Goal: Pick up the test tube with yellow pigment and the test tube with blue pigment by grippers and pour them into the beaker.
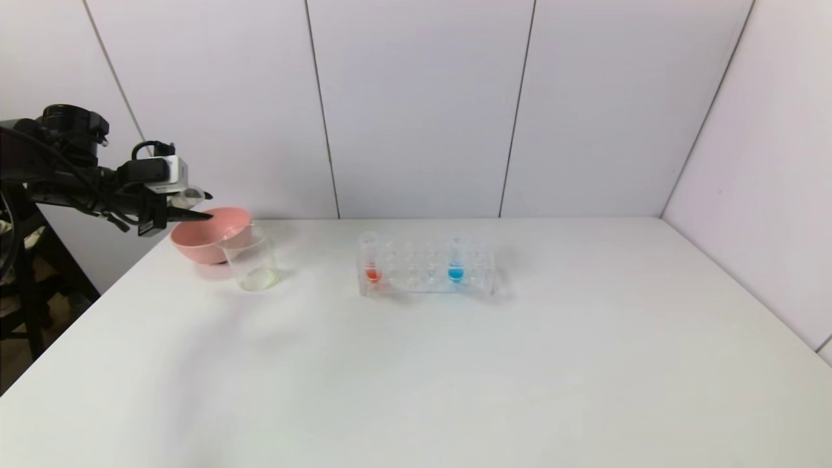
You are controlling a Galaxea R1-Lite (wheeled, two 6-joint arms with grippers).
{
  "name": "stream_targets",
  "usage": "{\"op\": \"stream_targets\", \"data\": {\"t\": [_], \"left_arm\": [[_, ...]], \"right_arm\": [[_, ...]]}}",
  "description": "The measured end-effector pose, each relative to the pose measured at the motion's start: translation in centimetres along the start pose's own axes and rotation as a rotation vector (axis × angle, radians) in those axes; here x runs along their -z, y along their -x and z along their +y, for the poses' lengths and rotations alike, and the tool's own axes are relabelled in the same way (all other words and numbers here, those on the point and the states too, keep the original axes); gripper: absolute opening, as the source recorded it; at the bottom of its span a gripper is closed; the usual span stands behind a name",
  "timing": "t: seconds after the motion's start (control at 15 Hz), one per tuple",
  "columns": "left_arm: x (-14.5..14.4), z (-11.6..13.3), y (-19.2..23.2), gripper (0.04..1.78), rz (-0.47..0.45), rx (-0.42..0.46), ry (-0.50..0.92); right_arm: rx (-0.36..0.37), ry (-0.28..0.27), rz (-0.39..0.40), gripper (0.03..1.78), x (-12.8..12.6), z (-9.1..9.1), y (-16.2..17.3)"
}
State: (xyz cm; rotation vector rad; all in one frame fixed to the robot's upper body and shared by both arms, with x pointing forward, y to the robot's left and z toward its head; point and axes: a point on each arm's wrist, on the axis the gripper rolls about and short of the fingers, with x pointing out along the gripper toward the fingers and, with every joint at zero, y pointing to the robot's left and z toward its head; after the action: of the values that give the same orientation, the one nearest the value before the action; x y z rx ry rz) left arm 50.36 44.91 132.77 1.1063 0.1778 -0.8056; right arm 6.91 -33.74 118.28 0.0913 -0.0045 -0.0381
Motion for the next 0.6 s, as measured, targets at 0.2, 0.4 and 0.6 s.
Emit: {"op": "stream_targets", "data": {"t": [0.2,0.4,0.6], "left_arm": [[0.03,-0.06,-0.29,0.55,0.007,0.005,-0.017],[-0.04,-0.03,-0.52,0.55,0.025,0.005,-0.024],[-0.24,0.00,-0.80,0.55,0.041,0.006,-0.044]], "right_arm": [[0.000,0.000,0.000,1.71,0.00,0.00,0.00],[0.000,0.000,0.000,1.71,0.00,0.00,0.00],[0.000,0.000,0.000,1.71,0.00,0.00,0.00]]}}
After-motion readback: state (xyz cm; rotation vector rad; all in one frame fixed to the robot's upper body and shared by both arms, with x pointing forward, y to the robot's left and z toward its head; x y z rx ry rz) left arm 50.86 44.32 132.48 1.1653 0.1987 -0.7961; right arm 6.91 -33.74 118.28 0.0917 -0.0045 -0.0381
